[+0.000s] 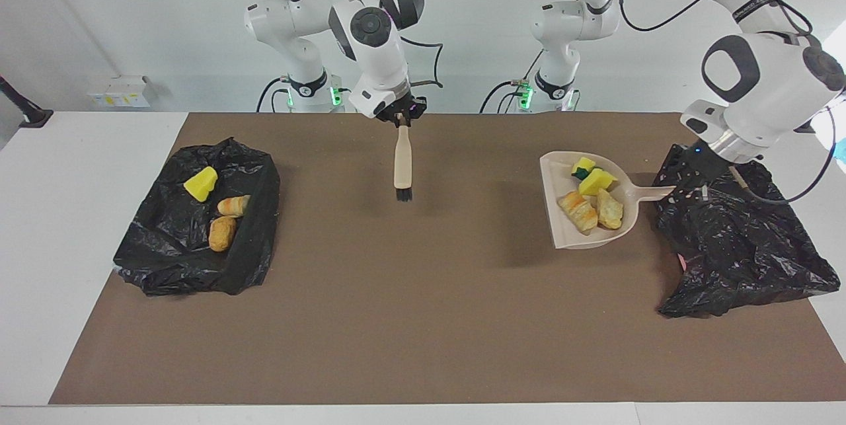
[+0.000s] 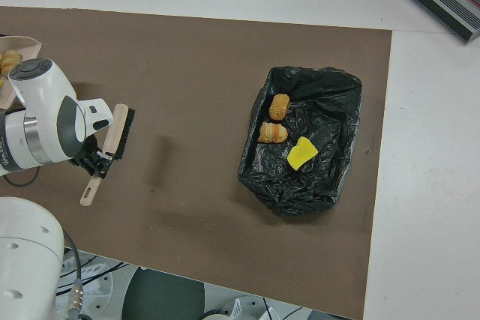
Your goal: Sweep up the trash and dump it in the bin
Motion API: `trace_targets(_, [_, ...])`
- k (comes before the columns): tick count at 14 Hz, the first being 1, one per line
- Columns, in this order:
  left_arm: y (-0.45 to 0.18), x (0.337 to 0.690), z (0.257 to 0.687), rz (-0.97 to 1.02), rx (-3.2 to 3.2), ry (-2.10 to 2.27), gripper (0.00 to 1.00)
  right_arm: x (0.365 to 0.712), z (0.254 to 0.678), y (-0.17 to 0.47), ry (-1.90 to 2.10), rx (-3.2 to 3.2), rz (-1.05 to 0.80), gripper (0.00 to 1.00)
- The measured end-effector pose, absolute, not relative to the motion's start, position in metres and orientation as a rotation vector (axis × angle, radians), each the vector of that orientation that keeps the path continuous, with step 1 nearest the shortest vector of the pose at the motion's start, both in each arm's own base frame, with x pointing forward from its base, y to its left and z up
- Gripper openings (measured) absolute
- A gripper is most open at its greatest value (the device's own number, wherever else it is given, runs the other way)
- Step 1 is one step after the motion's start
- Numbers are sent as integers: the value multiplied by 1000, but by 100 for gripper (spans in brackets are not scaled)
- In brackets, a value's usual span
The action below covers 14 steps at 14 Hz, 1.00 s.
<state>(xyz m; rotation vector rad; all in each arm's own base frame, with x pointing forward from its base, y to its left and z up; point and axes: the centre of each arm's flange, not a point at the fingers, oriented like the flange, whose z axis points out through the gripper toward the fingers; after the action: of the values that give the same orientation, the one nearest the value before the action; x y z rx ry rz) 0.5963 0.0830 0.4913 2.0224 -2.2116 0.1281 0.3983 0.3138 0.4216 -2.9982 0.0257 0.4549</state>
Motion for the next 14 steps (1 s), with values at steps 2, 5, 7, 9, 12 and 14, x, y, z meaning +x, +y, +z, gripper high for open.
trace_targets(2, [142,595,501,117,1989,-2264,32,385,401,337,21,-3011,479,26])
trace_targets(5, [222,586,506,80,1972,-2336,32,371,361,356,15,-3024,491,26])
trace_targets(7, [261,578,512,35,2028,-2351,32,360,340,358,6,-3037,514,26])
trace_targets(9, [286,578,521,-14,2117,-2408,32,356,334,356,6,-3043,529,26])
trace_targets(12, [303,587,530,-174,2269,-2490,32,355,334,354,8,-3045,529,26])
trace_targets(14, [306,590,531,-336,2350,-2494,32,350,332,355,-2,-3050,534,26])
